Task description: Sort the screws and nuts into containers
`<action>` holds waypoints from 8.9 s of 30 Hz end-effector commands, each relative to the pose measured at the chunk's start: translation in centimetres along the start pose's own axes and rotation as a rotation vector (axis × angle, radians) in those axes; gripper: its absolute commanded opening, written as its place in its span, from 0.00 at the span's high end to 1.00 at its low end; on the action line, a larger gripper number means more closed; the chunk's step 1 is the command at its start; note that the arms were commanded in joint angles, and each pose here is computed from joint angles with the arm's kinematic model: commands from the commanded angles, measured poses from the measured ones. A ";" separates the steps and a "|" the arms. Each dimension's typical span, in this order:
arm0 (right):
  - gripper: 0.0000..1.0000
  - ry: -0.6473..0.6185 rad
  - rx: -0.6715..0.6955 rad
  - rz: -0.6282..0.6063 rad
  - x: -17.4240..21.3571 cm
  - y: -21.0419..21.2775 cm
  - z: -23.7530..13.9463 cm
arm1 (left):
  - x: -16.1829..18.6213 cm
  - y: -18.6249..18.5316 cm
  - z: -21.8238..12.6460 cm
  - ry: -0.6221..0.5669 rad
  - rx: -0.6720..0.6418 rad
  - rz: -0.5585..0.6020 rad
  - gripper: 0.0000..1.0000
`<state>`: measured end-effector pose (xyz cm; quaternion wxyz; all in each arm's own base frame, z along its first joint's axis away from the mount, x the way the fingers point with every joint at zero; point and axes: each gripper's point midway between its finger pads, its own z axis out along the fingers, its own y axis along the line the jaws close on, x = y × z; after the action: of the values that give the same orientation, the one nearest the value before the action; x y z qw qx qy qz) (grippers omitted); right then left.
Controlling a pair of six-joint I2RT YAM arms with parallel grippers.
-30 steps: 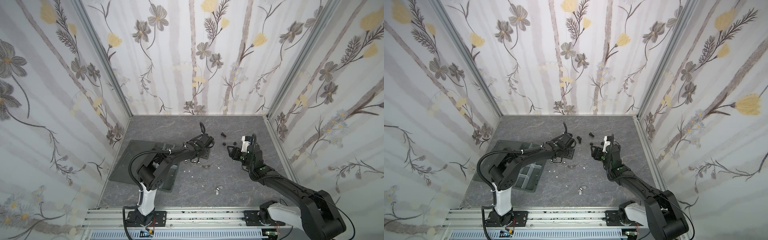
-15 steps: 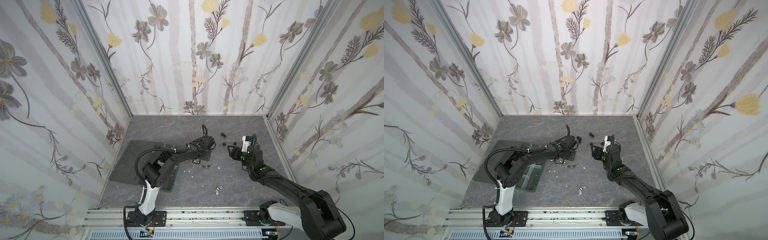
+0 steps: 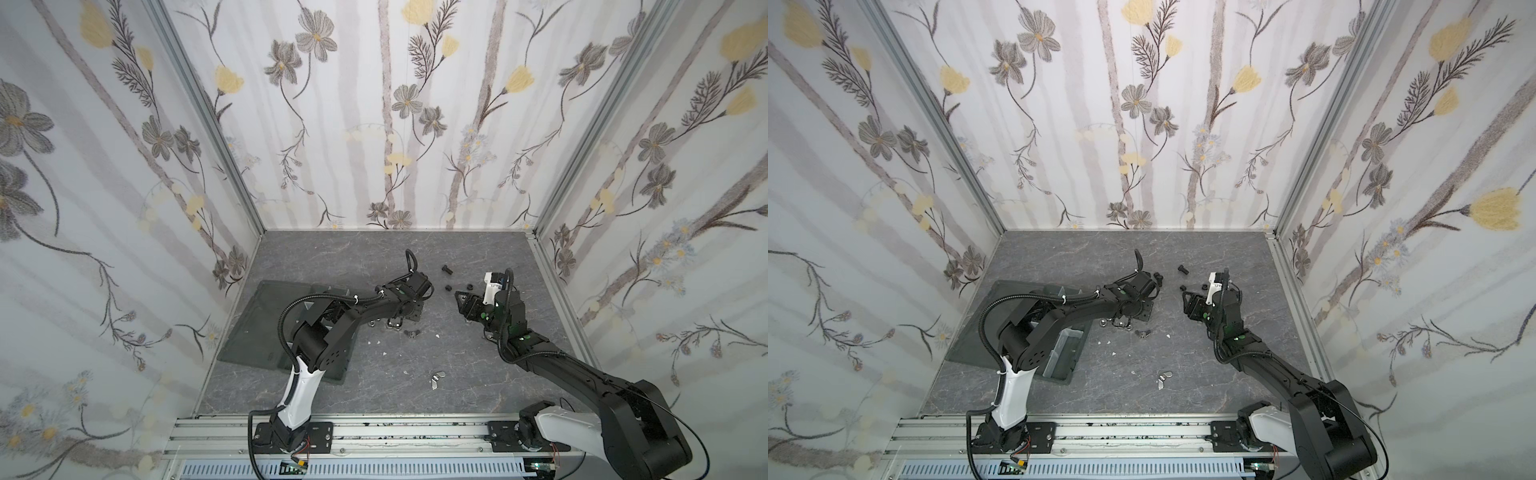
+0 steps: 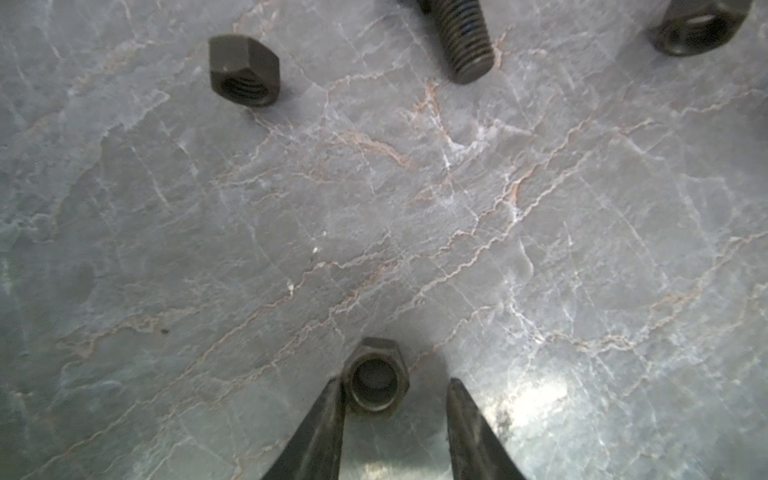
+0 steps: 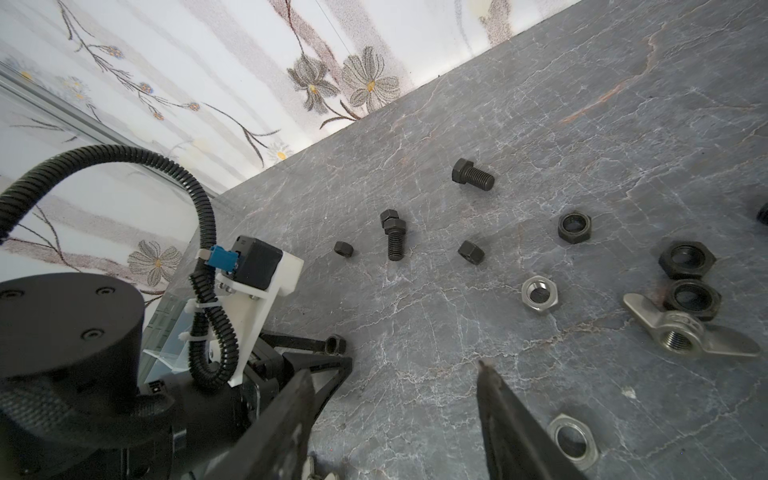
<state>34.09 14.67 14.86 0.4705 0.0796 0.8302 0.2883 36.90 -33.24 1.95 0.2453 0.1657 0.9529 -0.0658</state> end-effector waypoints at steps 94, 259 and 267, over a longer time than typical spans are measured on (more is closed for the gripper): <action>0.38 0.317 0.055 -0.242 4.5 7.0 10.9 | -1.8 14.0 -27.5 -0.582 0.075 -0.241 0.00; 0.77 0.507 0.219 -0.545 8.0 6.3 24.2 | 0.4 17.6 -29.8 -0.737 -0.056 -0.237 0.00; 0.90 0.501 0.209 -0.544 7.3 6.9 23.7 | 0.4 17.6 -29.9 -0.739 -0.058 -0.236 0.00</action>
<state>48.75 32.99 2.76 0.2970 -0.1660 0.9370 0.0794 29.10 -10.54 26.40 0.5562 0.0152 0.8218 -0.1225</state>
